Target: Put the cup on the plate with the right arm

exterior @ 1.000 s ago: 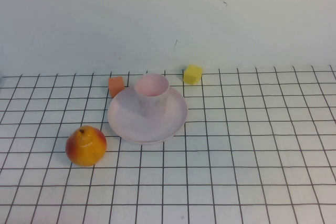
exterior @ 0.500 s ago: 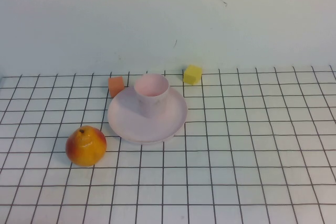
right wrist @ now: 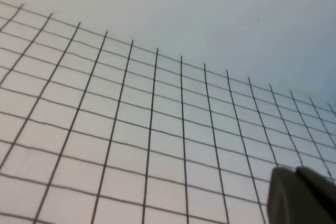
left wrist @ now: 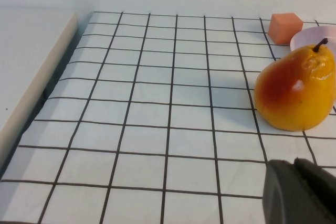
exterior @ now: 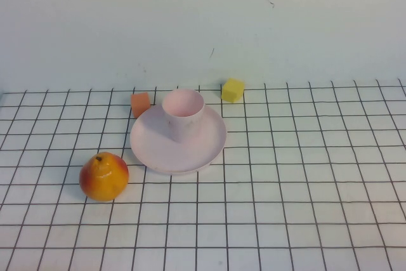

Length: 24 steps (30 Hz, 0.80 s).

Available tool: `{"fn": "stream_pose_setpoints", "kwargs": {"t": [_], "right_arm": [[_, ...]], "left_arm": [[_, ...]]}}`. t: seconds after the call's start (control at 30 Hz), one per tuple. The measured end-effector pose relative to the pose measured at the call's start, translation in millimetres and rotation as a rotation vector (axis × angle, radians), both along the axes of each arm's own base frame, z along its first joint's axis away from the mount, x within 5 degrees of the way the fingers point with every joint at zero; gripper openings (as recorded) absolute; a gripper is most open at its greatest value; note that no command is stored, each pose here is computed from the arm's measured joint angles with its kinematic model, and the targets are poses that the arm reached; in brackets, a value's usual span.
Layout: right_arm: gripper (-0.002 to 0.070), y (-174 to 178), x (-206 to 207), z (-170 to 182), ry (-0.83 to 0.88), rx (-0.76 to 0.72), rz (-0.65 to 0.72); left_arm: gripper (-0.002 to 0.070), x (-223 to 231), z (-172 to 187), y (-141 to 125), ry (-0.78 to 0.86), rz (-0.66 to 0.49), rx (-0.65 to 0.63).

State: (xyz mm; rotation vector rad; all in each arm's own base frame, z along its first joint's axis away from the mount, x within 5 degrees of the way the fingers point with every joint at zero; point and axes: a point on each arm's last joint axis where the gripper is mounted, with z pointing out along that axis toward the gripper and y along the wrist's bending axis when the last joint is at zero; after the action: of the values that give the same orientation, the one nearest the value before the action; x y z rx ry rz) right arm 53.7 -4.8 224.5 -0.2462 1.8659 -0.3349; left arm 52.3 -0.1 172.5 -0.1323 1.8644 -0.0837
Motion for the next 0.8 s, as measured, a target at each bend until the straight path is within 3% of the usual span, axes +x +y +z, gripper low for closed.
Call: {"fn": "stream_pose_setpoints", "kwargs": {"t": [0.23, 0.8], "right_arm": [[-0.0002, 1.3, -2.8, -57.3, 0.053, 0.069, -0.017], [-0.0002, 4.5, -2.4, -57.5, 0.037, 0.179, -0.017]], "left_arm": [[-0.0003, 0.0, 0.0, 0.0, 0.0, 0.0, 0.0], [-0.0003, 0.0, 0.0, 0.0, 0.0, 0.0, 0.0]]}}
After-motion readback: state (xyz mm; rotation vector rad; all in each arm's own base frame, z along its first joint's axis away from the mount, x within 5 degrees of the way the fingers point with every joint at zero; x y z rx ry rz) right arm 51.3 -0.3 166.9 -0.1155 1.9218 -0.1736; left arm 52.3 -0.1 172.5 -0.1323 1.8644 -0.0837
